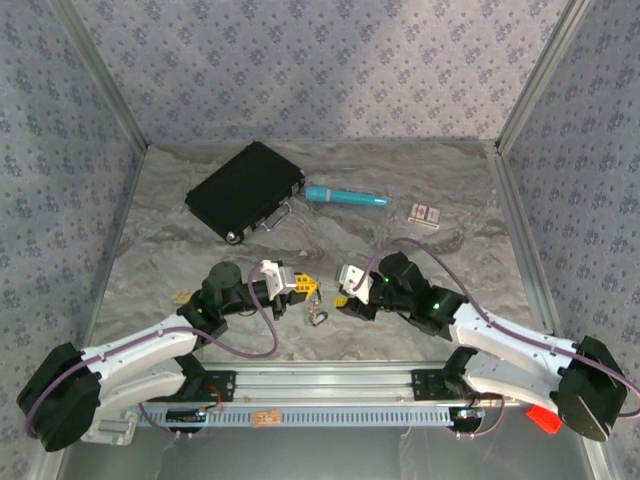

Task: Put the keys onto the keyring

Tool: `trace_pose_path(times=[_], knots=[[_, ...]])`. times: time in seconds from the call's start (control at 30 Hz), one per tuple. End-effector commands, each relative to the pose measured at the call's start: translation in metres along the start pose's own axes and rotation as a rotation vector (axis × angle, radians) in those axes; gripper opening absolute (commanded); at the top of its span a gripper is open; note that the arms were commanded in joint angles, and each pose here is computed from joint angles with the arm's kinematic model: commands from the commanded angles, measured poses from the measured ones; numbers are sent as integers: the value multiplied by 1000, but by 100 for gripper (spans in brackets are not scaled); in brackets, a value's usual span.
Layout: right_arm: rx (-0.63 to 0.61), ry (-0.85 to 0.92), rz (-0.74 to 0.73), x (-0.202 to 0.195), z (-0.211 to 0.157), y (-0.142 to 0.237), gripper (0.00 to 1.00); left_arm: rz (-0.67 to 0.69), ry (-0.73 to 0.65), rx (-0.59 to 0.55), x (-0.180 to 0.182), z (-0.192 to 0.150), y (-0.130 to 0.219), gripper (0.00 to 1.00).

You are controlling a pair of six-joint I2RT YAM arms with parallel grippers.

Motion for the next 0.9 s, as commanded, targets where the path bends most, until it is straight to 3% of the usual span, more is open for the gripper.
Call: trace_pose_path(times=[0.0, 0.53, 0.87], knots=[[-36, 1, -39, -3, 8, 0, 37, -30, -19, -54, -6, 12, 0, 0], [-126, -4, 2, -3, 35, -12, 40, -34, -16, -58, -7, 13, 0, 0], [-134, 0, -30, -11, 40, -14, 35, -36, -15, -56, -7, 12, 1, 0]])
Point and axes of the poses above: each hand's point on the last joint's axis, 136 mm out from that joint toward the fingers, its own y axis back along the fingers, its own x axis along the line the jaws close on, z = x × y, the point moved 2 cm from there along y, back along the fingers, and after that the axes turned 14 degrees about y, right-handed, at the moved point
